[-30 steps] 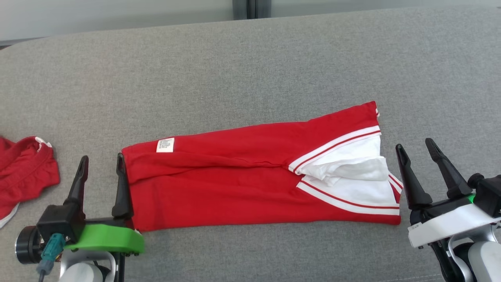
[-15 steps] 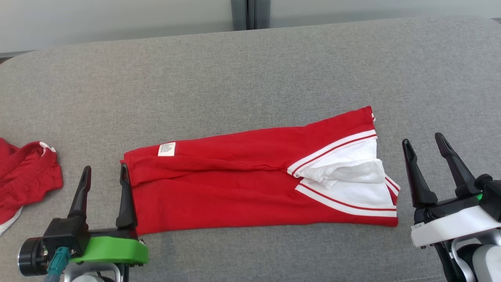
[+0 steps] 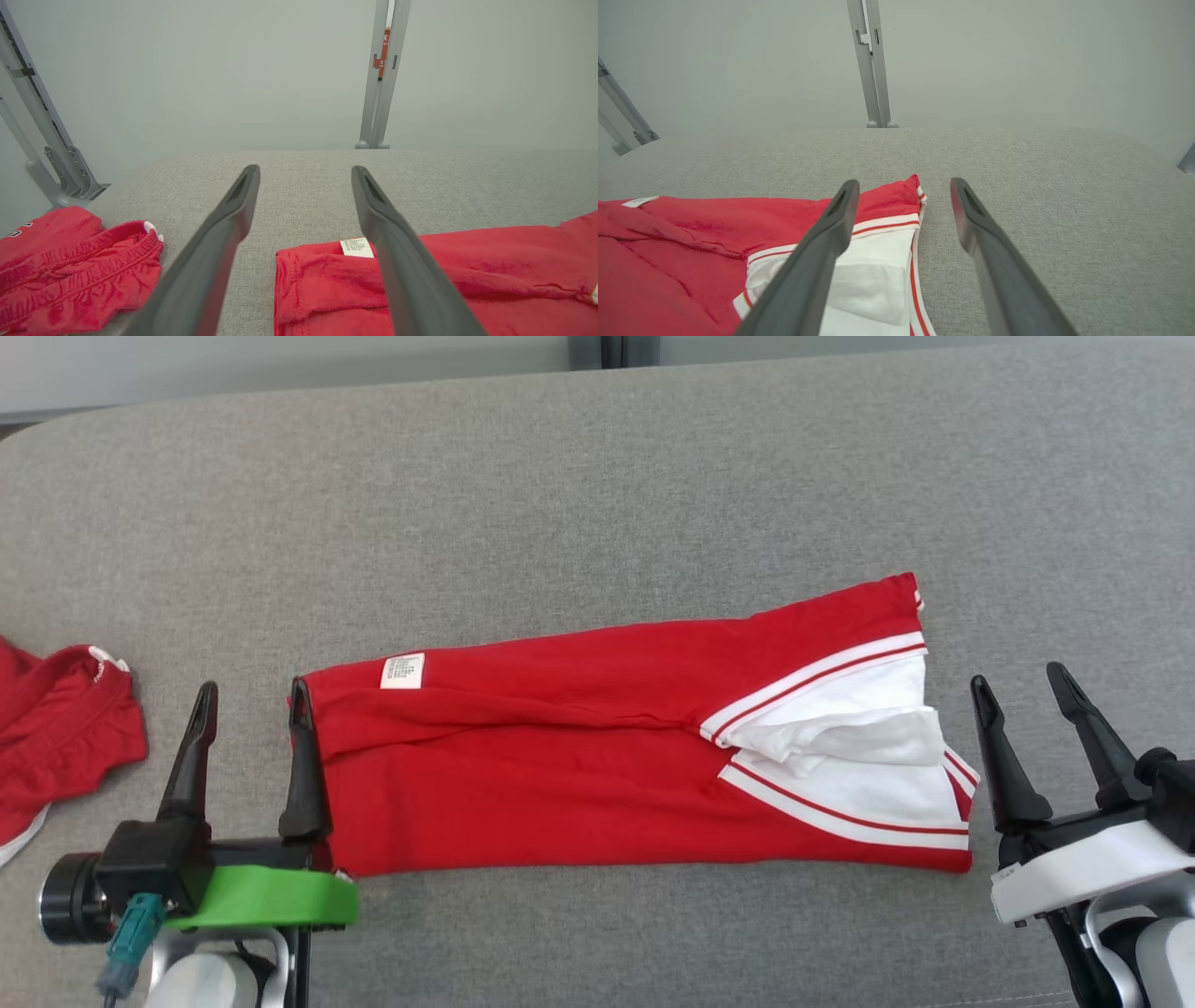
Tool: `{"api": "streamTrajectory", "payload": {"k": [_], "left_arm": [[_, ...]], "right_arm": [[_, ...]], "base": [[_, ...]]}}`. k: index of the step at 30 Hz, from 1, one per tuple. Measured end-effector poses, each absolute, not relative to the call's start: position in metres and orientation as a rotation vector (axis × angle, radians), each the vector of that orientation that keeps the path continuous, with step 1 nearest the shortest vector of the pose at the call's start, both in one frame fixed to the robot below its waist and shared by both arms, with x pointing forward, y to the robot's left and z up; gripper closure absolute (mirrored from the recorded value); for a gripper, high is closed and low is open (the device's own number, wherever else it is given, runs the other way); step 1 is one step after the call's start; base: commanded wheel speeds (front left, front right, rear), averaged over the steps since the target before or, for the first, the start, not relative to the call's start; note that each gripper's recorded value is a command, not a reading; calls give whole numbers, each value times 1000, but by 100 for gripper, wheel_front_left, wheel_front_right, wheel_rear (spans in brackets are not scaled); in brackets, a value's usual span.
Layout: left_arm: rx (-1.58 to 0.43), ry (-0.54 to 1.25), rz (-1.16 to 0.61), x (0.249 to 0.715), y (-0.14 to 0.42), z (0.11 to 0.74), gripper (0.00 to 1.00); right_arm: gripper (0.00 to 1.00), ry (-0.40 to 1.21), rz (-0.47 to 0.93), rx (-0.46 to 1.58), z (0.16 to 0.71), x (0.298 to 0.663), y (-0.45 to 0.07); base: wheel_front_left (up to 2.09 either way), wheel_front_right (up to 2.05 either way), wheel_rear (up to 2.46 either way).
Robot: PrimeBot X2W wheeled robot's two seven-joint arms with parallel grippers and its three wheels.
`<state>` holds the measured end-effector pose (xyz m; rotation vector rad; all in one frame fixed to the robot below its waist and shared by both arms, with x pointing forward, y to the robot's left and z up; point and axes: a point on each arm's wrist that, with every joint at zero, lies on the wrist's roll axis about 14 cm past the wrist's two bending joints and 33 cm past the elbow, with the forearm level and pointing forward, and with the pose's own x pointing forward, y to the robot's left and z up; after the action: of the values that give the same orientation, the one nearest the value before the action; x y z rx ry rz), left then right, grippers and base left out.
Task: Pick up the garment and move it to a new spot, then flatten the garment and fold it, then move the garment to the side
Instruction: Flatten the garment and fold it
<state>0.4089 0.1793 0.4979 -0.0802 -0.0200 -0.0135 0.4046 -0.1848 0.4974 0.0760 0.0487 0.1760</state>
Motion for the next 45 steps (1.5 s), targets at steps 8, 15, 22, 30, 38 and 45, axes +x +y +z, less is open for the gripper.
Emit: {"api": "streamTrajectory", "payload": {"k": [8,15,22,30,38,45], "left_arm": [[-84,-26,-26,432,178,491,0],[-78,9,-17,440,184,474,0],[-67,-7,1,439,190,478,0],[-75,-19,6,430,188,484,0],[-84,-42,-10,422,180,494,0],[-87,-63,-27,416,174,503,0]], "right_arm": [[0,231,189,105,430,424,-179],[0,386,205,163,367,432,-164],[100,403,229,193,361,432,-155],[100,337,145,179,383,428,-191],[100,304,18,83,414,418,-256],[100,222,175,28,467,432,-207]], "base": [[0,0,0],[0,0,0],[0,0,0],[0,0,0],[0,0,0],[0,0,0]]}}
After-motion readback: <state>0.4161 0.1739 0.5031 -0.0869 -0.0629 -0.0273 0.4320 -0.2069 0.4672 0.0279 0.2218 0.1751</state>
